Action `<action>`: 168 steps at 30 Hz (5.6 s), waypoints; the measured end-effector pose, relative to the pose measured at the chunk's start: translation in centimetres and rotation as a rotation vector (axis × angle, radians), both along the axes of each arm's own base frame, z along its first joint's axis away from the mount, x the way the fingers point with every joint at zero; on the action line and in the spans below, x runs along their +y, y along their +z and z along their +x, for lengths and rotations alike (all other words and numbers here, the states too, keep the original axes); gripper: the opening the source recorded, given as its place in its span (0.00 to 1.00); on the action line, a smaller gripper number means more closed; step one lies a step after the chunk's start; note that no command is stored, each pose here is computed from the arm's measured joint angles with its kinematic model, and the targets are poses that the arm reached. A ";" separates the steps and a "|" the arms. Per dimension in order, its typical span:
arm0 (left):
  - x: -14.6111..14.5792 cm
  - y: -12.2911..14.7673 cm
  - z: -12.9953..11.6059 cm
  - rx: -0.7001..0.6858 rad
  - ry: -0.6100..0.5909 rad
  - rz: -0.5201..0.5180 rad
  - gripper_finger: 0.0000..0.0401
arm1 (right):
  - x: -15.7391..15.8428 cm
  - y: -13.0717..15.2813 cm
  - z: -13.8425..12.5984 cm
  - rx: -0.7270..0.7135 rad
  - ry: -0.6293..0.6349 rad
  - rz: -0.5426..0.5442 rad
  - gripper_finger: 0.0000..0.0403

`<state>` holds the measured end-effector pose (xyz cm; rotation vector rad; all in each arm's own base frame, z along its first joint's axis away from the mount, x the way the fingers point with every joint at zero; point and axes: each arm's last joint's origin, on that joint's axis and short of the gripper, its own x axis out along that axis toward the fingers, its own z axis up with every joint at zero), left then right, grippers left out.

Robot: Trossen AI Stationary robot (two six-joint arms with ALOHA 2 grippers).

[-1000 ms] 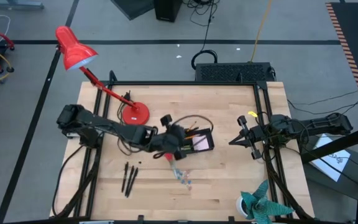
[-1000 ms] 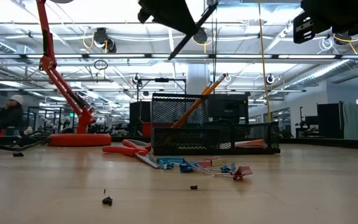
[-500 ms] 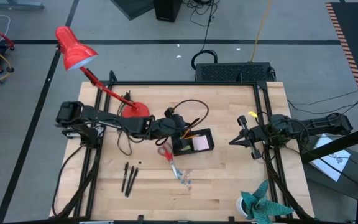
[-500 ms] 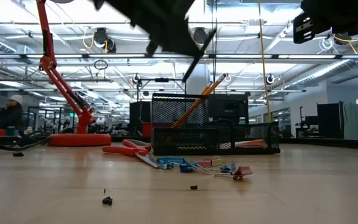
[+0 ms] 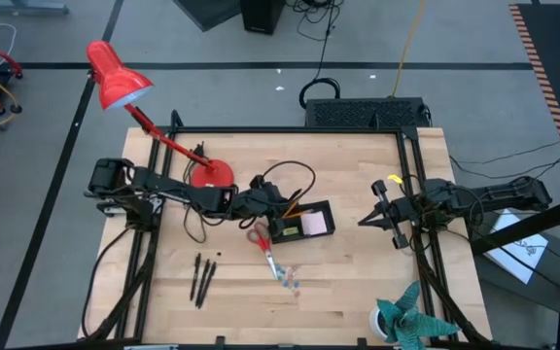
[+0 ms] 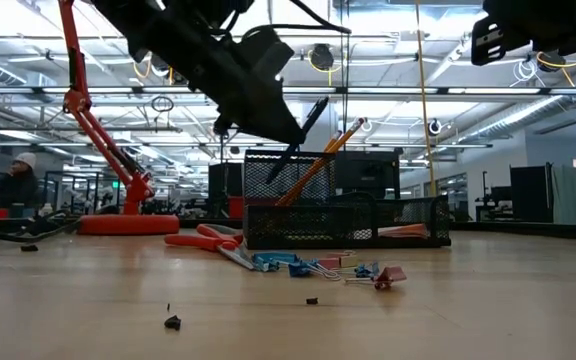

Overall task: Pick and place office supplies into organizer
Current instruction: Put the black pen into the black desk organizer

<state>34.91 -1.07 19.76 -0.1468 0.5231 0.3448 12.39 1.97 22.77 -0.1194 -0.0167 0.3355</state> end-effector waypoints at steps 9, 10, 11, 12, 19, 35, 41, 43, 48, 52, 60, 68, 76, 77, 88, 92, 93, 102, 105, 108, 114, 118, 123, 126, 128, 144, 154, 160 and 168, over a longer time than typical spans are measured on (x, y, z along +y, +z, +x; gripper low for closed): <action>-0.6 -1.1 -0.7 0.033 -0.034 -0.015 0.12 | 0.0 0.1 0.2 -0.009 -0.001 0.001 0.00; -0.6 -1.3 -0.7 0.033 -0.033 -0.022 0.13 | 0.0 0.1 0.2 -0.008 -0.001 0.001 0.00; -0.6 -1.4 -0.8 0.030 -0.029 -0.030 0.14 | 0.0 0.0 0.3 -0.005 -0.001 0.000 0.00; -0.6 -1.5 -0.9 0.025 -0.029 -0.033 0.14 | 0.0 0.0 0.3 -0.003 -0.001 0.000 0.00; -0.6 -1.9 -1.1 0.005 -0.028 -0.036 0.15 | 0.0 0.0 0.3 -0.004 0.000 0.000 0.00; -0.5 -3.5 -0.1 -0.009 -0.054 -0.055 0.15 | 0.0 0.0 0.4 -0.004 0.001 0.000 0.00; -0.6 -3.3 -0.1 -0.017 -0.077 -0.034 0.15 | 0.0 0.0 0.4 -0.007 0.001 0.001 0.00; -0.6 -3.3 0.0 -0.016 -0.084 -0.025 0.16 | 0.0 0.0 0.4 -0.007 0.001 0.001 0.00; -0.7 -3.2 0.0 -0.021 -0.088 -0.025 0.26 | 0.0 0.0 0.4 -0.006 0.001 0.001 0.00; -0.8 -3.1 0.0 -0.029 -0.092 -0.023 0.40 | 0.0 0.0 0.4 -0.005 0.001 0.001 0.00; -1.4 -0.5 -0.5 -0.067 -0.187 0.100 0.58 | 0.0 0.0 0.4 -0.005 0.002 0.001 0.00; -3.7 8.3 -4.9 -0.129 -0.209 0.063 0.55 | 0.1 0.0 0.4 0.000 0.005 0.003 0.00; -7.3 10.0 -12.3 0.202 -0.003 -0.167 0.47 | 0.1 -0.1 0.4 0.008 0.005 0.003 0.00; -7.8 9.8 -12.8 0.228 0.012 -0.210 0.45 | 0.1 -0.1 0.4 0.008 0.005 0.003 0.00; -14.1 6.8 -14.5 0.393 0.023 -0.428 0.28 | 0.1 0.0 0.4 0.001 0.006 0.009 0.00; -16.3 5.0 -14.8 0.437 0.085 -0.470 0.24 | 0.1 0.0 0.4 0.006 0.006 0.022 0.00; -16.8 4.4 -14.8 0.452 0.105 -0.478 0.23 | 0.1 0.0 0.4 0.006 0.006 0.022 0.00; -19.6 -1.1 -14.3 0.591 0.303 -0.482 0.24 | 0.1 0.0 0.4 0.006 0.006 0.023 0.00; -19.2 -2.5 -14.5 0.708 0.426 -0.470 0.28 | 0.1 0.0 0.4 0.006 0.006 0.022 0.00; -18.4 -3.0 -15.4 0.792 0.603 -0.444 0.33 | 0.1 0.0 0.4 0.003 0.006 0.030 0.00; -18.2 -2.6 -15.6 0.800 0.663 -0.479 0.43 | 0.1 0.1 0.4 0.001 0.006 0.030 0.00; -18.1 -2.7 -15.4 0.817 0.719 -0.532 0.48 | 0.1 0.1 0.4 0.001 0.006 0.029 0.00; -18.0 -2.8 -15.0 0.795 0.736 -0.568 0.50 | 0.1 0.1 0.4 0.000 0.006 0.028 0.00; -17.6 -3.4 -15.4 0.787 0.756 -0.544 0.50 | 0.1 0.1 0.4 0.000 0.006 0.028 0.00; -17.3 -4.0 -15.7 0.784 0.784 -0.540 0.50 | 0.1 0.1 0.4 0.001 0.006 0.029 0.00; -16.8 -7.2 -16.4 0.738 0.743 -0.655 0.45 | 0.1 0.1 0.4 0.001 0.006 0.026 0.00; -16.9 -7.2 -16.3 0.730 0.687 -0.633 0.07 | 0.1 0.1 0.4 0.001 0.006 0.029 0.00; -17.0 -7.2 -16.4 0.688 0.640 -0.579 0.13 | 0.1 0.1 0.4 0.000 0.006 0.029 0.00; -16.4 -5.5 -16.2 0.540 0.598 -0.497 0.07 | 0.1 0.2 0.4 -0.015 0.006 0.031 0.00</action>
